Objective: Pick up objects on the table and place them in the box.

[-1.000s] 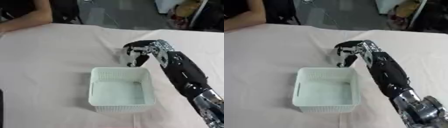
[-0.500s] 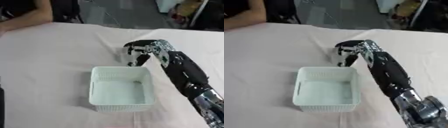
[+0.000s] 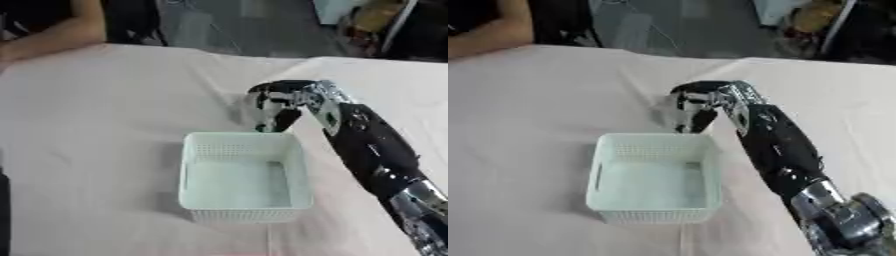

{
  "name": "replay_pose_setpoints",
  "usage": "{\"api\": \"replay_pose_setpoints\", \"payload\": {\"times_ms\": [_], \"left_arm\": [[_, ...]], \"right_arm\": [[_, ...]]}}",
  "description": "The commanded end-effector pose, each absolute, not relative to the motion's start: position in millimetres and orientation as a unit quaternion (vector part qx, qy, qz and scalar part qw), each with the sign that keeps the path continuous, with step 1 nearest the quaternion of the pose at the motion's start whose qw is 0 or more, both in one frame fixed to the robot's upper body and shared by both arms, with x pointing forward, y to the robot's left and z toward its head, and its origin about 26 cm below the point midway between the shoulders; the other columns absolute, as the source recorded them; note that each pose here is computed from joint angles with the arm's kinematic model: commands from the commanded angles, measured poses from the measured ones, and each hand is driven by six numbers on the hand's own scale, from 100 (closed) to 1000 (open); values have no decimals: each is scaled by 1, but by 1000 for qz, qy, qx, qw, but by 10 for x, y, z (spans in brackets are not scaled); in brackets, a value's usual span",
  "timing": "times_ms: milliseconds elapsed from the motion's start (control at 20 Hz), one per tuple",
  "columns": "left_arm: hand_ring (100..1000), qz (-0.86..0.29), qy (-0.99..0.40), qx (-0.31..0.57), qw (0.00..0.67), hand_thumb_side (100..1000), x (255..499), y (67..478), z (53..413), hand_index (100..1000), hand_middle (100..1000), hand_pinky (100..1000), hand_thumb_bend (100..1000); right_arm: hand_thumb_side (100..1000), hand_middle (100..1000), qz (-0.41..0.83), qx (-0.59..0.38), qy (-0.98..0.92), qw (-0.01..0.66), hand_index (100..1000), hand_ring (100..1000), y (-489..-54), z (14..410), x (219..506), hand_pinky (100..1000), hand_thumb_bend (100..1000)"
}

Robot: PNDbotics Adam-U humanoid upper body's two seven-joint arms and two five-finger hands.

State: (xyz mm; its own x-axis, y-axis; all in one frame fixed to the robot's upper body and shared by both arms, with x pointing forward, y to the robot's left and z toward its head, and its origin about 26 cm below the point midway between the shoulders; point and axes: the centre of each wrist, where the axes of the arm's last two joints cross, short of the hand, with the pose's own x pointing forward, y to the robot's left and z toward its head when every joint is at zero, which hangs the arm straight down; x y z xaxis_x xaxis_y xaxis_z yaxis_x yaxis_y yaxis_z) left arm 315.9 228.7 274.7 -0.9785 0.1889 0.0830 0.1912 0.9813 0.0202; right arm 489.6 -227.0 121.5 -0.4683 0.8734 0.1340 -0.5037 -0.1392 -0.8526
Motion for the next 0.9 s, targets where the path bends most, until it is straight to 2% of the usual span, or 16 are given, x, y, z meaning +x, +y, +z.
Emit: {"api": "replay_pose_setpoints", "payload": {"times_ms": [50,300,900], "left_arm": [[701,-21,-995,-96,26,880,3127,2288,2820,874,726,680,541],[701,-22,-995,-95,28,879,3127,2293,2812,874,726,679,541],[701,-24,-995,-91,37,881,3126,2308,2776,874,726,679,540]], "right_arm": [[100,346,731,-205,-436,484,340,315,-2384,1097,4861,100,100],[100,341,729,-210,-447,474,337,313,-2370,1211,4879,100,100],[100,338,722,-246,-489,423,326,318,-2241,1920,4924,100,100]]}}
